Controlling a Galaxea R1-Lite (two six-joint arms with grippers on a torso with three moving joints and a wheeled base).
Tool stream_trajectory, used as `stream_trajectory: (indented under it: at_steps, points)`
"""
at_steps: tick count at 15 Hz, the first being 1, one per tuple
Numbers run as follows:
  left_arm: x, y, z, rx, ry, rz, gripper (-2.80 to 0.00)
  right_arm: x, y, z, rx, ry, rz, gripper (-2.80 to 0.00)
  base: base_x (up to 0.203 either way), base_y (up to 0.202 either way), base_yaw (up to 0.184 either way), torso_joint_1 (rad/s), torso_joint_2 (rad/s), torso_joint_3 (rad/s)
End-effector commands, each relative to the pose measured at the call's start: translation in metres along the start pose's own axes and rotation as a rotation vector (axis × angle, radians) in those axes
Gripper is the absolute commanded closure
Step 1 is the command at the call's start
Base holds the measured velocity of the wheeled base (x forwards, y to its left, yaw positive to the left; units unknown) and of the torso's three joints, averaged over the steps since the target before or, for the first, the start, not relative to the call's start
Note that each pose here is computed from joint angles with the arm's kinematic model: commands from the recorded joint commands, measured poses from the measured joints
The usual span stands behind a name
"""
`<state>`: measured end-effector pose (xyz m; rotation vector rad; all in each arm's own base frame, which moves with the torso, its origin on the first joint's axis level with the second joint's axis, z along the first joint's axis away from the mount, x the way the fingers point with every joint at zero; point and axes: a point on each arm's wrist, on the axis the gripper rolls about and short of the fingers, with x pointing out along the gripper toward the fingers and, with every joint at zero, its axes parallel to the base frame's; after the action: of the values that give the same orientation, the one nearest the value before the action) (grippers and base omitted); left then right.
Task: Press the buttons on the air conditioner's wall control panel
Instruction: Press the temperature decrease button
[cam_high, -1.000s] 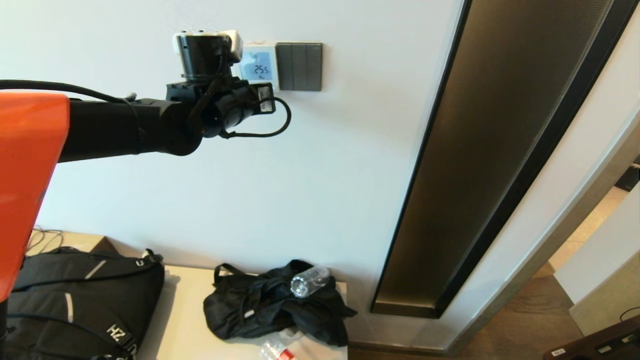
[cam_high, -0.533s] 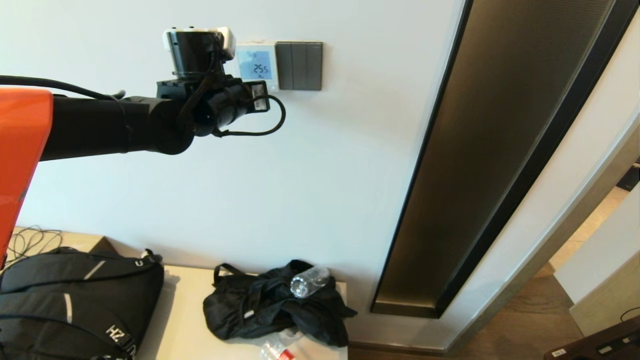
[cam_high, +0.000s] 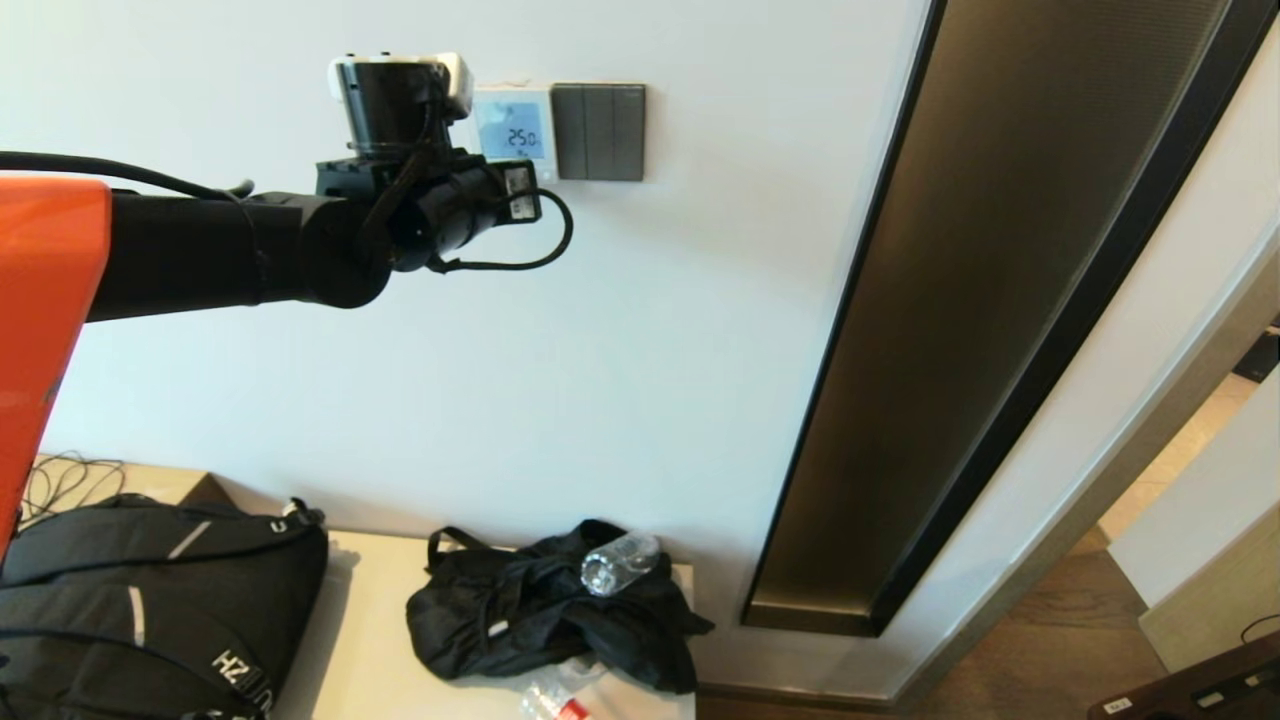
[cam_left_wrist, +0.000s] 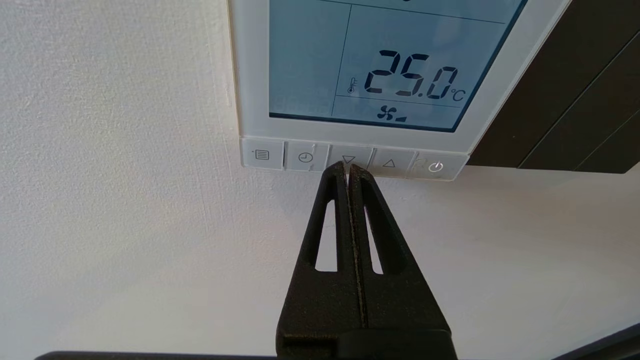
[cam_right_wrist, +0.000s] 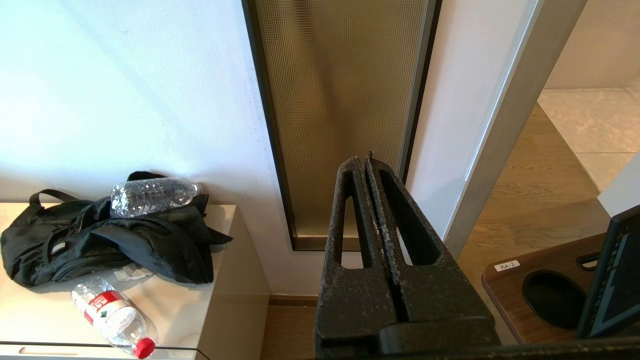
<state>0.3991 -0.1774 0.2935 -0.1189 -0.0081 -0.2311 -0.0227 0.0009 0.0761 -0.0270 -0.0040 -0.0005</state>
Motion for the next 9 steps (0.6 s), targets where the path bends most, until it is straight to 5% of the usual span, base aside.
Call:
stream_trajectory:
  at_steps: [1, 9]
  points:
    - [0.0034, -0.0007, -0.0034, 0.0, 0.003, 0.001, 0.0, 0.0001, 0.0, 0.0001, -0.001, 0.001, 0.0, 0.0, 0.0, 0.0, 0.0, 0.0, 0.0, 0.0]
    - [-0.0019, -0.0002, 0.0014, -0.003, -0.004, 0.0, 0.0, 0.0001, 0.0, 0.0001, -0.001, 0.001, 0.0, 0.0, 0.0, 0.0, 0.0, 0.0, 0.0, 0.0]
